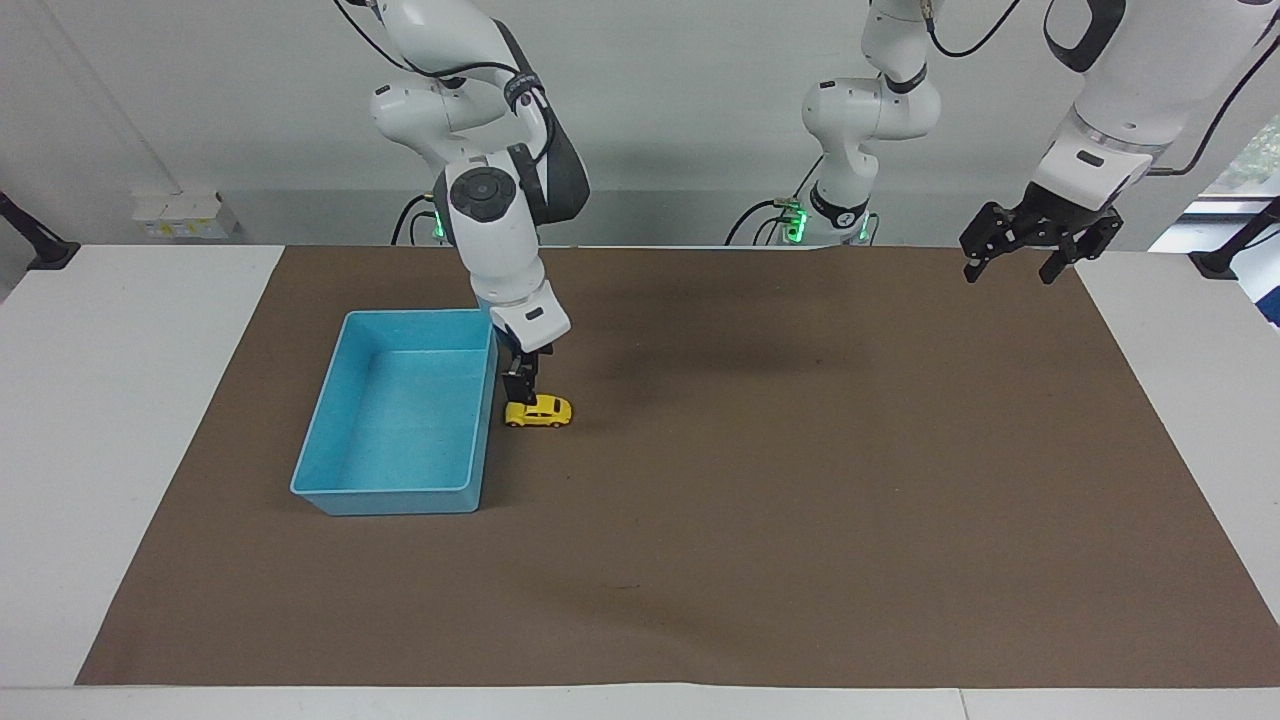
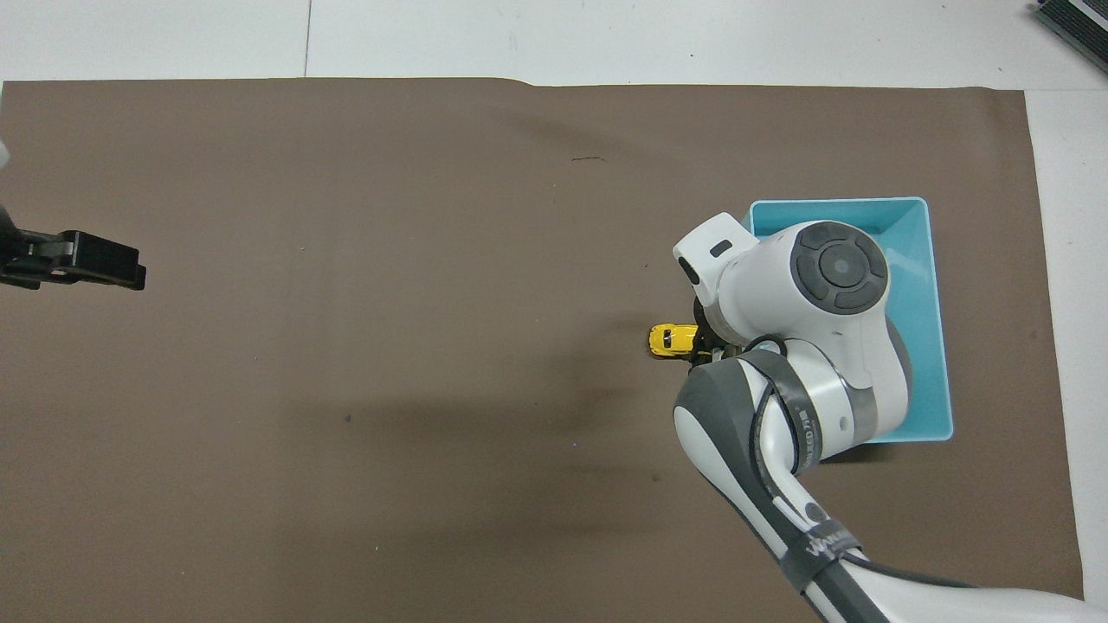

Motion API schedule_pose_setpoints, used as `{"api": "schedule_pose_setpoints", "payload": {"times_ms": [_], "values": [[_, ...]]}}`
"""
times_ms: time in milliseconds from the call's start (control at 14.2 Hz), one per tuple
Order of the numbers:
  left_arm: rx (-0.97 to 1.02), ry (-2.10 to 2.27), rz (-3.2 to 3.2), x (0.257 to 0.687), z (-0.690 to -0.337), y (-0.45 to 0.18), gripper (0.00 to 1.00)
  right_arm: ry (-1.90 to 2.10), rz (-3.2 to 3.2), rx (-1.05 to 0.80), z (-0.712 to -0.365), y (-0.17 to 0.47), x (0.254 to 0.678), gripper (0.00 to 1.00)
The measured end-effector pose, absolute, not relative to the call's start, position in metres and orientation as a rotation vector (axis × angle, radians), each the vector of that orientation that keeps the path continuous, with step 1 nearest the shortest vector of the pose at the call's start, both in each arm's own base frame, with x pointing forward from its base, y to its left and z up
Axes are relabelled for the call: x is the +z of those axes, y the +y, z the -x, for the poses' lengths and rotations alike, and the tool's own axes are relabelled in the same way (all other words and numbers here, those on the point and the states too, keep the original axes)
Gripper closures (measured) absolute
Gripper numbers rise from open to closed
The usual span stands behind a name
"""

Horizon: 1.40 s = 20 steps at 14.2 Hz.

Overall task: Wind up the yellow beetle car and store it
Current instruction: 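Lower the right gripper onto the yellow car beside the bin and grasp it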

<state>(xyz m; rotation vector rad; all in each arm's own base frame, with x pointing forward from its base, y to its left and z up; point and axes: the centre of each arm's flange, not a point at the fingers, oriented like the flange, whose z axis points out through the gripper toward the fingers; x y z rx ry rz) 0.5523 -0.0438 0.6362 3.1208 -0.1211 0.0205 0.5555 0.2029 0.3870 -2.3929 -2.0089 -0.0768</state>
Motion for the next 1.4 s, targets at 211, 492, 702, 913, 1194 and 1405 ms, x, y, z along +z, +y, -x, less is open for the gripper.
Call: {"api": "schedule_pose_setpoints", "payload": {"times_ms": [211,492,702,913,1194,1405], "values": [[0.02,-0.121,-3.121,0.636,-0.552,-0.044,0.0,-2.035,2.381,-0.082,-0.557,0.202,0.35,0.0],[0.02,-0.121,-3.121,0.636,-0.552,-0.044,0.0,-2.064,2.363,-0.07,-0.555,0.2,0.318,0.0],[0.02,-0.121,-3.121,0.636,-0.552,-0.044,0.0,-2.091,2.355,-0.055,-0.553,0.199,0.316,0.04],[0.02,-0.121,-3.121,0.636,-0.552,-0.044,0.0,-2.108,2.351,-0.041,-0.552,0.198,0.313,0.19],[0.02,-0.121,-3.121,0.636,-0.552,-0.044,0.0,-2.115,2.344,-0.036,-0.551,0.198,0.312,0.36],[0.02,-0.121,-3.121,0.636,-0.552,-0.044,0.0,-2.121,2.338,-0.033,-0.55,0.198,0.311,0.52]]}}
